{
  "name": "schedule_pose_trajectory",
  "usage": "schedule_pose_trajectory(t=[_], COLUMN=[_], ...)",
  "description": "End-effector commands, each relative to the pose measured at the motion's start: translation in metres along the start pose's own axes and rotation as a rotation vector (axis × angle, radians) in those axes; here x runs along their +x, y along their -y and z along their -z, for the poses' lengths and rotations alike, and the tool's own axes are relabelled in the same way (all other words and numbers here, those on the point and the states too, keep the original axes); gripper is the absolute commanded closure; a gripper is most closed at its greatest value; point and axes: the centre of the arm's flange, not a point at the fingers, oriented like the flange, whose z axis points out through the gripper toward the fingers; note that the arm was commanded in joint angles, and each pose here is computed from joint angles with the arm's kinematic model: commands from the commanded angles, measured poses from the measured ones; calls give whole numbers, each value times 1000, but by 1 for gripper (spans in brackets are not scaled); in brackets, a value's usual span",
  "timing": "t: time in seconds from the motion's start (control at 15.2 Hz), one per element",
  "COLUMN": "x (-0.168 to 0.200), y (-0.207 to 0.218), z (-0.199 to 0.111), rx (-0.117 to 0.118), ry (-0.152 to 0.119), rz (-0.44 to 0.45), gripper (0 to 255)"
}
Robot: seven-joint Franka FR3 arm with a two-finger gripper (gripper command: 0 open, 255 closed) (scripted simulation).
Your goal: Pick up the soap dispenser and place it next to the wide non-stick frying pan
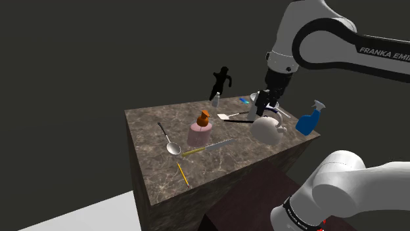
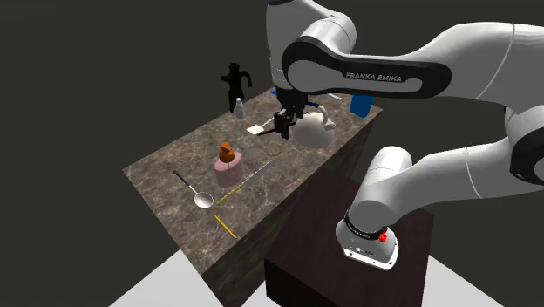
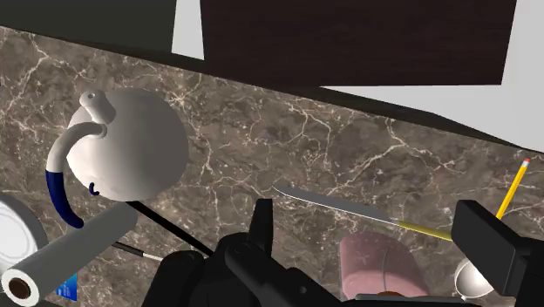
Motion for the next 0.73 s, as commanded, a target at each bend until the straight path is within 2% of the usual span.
schedule_pose_trajectory(t=[0.0,0.66], x=[0,115], y=[0,33], z=[0,-46], rx=[0,44], ry=[0,-17], rz=[0,5], gripper=[0,0])
